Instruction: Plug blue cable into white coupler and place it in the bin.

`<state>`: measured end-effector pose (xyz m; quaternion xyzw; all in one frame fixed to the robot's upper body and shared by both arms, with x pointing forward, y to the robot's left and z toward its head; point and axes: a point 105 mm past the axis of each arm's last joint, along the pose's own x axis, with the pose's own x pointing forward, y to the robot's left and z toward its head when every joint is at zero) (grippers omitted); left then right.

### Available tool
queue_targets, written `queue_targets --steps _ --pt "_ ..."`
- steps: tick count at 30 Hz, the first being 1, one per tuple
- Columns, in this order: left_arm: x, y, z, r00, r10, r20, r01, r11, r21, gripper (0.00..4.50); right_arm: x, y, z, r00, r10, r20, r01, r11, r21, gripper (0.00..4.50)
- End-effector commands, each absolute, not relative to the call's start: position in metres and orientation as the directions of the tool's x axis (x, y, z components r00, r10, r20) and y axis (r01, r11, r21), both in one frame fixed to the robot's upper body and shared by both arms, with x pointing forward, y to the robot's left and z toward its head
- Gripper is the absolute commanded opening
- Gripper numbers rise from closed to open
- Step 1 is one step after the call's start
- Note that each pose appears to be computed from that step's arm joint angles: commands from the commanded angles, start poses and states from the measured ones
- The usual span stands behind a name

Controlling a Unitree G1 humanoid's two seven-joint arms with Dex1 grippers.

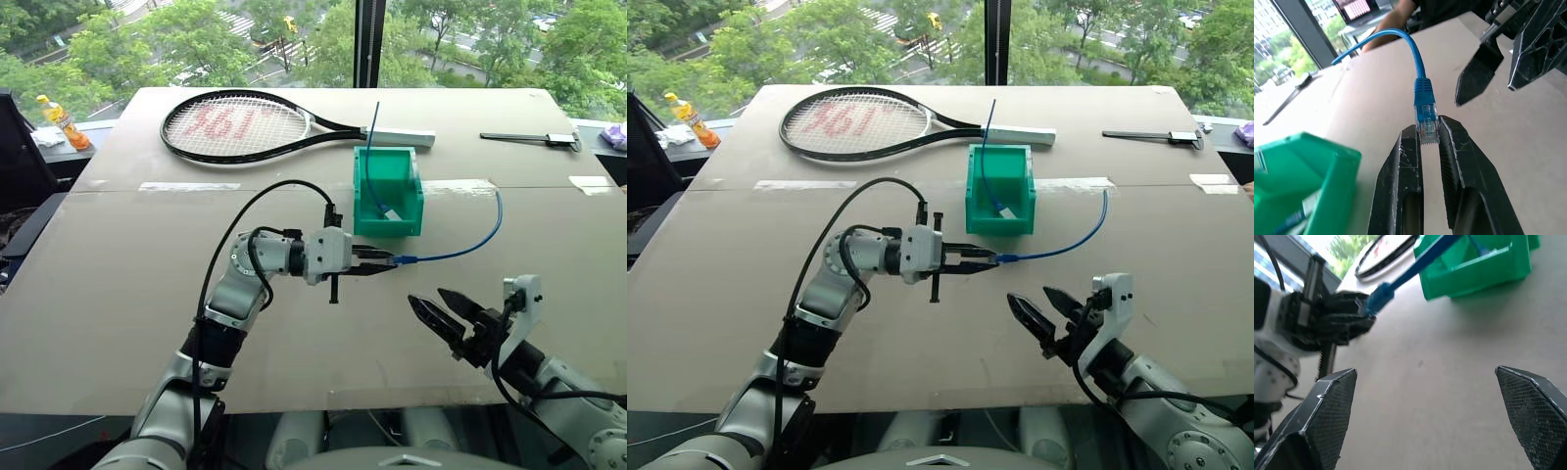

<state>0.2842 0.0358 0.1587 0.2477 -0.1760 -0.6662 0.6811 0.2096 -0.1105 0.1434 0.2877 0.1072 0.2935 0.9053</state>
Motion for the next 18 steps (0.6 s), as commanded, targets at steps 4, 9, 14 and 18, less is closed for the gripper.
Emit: queue_targets --steps 4,9,14,18 --pt "0.285 0.036 0.170 0.052 -0.998 -0.045 0.779 0.012 0.627 0.00 0.220 -0.097 0.173 0.819 0.568 0.087 -0.471 0.576 0.668 3.28" --pt "0.286 0.035 0.172 0.055 -0.998 -0.037 0.775 0.019 0.632 0.00 0.227 -0.090 0.176 0.805 0.586 0.092 -0.481 0.554 0.680 3.28" --pt "0.285 0.034 0.173 0.057 -0.998 -0.032 0.773 0.024 0.634 0.00 0.232 -0.087 0.176 0.801 0.593 0.088 -0.482 0.551 0.681 3.01" --pt "0.283 0.034 0.173 0.055 -0.998 -0.030 0.773 0.024 0.633 0.00 0.232 -0.085 0.175 0.794 0.602 0.085 -0.489 0.549 0.677 1.58"
